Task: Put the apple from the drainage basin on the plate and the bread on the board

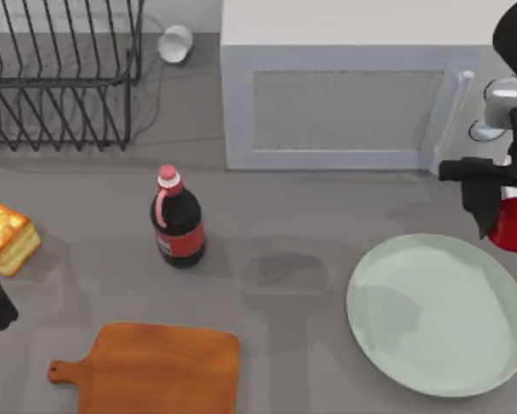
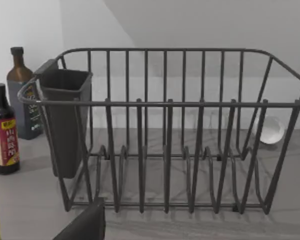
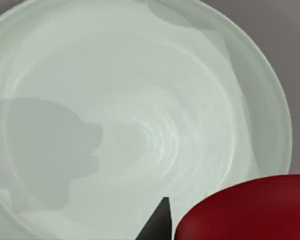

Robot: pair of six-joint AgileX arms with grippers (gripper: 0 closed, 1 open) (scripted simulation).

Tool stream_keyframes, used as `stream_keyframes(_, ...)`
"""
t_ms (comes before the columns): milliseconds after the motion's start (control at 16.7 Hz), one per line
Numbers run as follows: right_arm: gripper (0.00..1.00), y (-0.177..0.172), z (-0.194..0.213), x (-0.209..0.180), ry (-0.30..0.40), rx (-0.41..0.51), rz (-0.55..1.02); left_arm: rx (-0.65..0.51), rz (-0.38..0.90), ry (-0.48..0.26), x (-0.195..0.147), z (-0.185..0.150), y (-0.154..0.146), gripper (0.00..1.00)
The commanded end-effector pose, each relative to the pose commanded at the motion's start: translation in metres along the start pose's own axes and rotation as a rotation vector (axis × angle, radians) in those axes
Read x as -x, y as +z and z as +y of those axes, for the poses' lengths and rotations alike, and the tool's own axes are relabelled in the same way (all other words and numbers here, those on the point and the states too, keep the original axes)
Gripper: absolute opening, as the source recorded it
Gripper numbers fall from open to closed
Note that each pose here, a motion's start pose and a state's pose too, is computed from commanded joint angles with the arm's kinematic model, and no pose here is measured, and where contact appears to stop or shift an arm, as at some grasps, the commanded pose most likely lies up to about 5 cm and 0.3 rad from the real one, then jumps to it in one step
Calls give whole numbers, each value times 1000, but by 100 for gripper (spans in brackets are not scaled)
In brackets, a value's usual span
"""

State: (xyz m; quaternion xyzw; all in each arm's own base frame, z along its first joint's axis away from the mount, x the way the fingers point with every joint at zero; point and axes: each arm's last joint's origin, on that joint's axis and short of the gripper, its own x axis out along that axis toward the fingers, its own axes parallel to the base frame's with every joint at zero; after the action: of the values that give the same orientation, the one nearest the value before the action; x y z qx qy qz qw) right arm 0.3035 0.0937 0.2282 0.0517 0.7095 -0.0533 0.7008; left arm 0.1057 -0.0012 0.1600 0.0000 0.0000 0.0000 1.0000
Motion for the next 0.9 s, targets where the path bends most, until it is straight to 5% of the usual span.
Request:
stream_keyframes(300, 0, -33, 45, 2, 3, 127, -12, 0, 0, 0, 0, 0, 0, 100)
stream_keyframes(660, 0, -36, 48, 1, 2, 139, -12, 0, 0, 0, 0, 0, 0, 100)
stream_keyframes(900, 30, -36, 48, 1, 2, 139, -12, 0, 0, 0, 0, 0, 0, 100)
